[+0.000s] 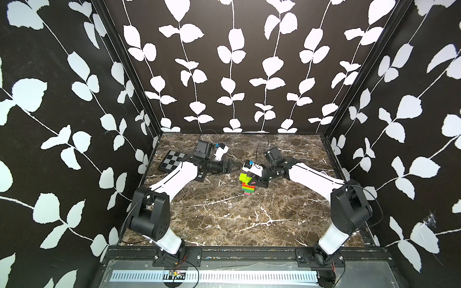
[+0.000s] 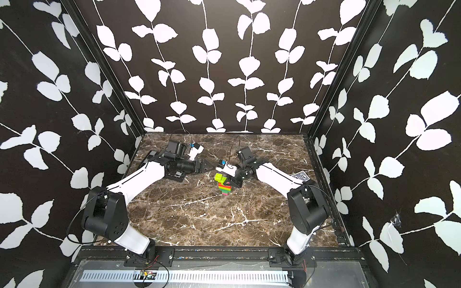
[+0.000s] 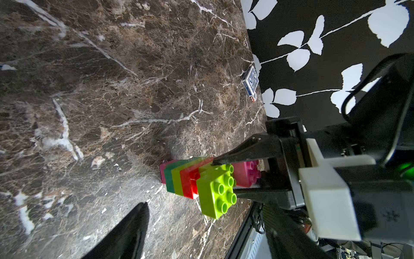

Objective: Assemble a carrot with lego
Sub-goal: Adjust the lego brick at the center of the board.

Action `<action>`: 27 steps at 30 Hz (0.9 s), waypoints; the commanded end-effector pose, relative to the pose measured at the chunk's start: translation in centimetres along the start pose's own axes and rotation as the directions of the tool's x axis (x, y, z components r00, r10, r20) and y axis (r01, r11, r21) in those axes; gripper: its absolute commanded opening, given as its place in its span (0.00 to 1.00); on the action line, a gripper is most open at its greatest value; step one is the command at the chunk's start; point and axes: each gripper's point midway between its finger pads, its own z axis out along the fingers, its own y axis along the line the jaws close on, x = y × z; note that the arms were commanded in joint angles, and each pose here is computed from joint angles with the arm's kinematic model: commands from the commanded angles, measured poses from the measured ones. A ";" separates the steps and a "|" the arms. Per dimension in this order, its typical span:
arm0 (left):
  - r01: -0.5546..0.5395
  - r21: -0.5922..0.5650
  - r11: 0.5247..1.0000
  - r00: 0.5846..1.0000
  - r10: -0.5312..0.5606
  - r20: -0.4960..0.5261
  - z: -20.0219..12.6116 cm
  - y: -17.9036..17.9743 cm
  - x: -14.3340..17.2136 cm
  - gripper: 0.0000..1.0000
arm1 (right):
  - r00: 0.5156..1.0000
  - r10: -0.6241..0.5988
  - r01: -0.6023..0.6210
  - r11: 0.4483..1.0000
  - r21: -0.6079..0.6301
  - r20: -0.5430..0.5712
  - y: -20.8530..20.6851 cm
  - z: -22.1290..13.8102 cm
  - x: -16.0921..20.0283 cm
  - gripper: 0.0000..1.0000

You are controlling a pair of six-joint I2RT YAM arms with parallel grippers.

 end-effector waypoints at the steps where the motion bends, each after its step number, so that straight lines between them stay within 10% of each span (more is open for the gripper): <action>1: -0.032 0.002 0.999 0.998 0.032 0.049 -1.3 -0.9 -0.3 0.82 | 0.965 0.184 -0.182 0.983 -0.027 0.189 -0.4 -2.0 -2.4 0.27; 4: -0.027 -0.001 1.000 0.996 0.027 0.085 -1.5 -0.9 -0.7 0.82 | 0.861 0.406 -0.394 0.913 -0.105 0.305 -1.7 -2.5 -3.8 0.28; 14: 0.015 0.031 0.999 0.995 -0.018 0.102 -0.9 -0.6 -0.8 0.80 | 0.422 0.889 -0.813 0.458 -0.361 0.178 -5.4 0.6 -0.3 0.31; 27: 0.018 0.053 0.998 0.994 -0.023 0.109 -0.2 -0.4 -0.5 0.80 | 0.136 0.989 -0.936 0.146 -0.321 0.054 -7.7 2.5 4.9 0.43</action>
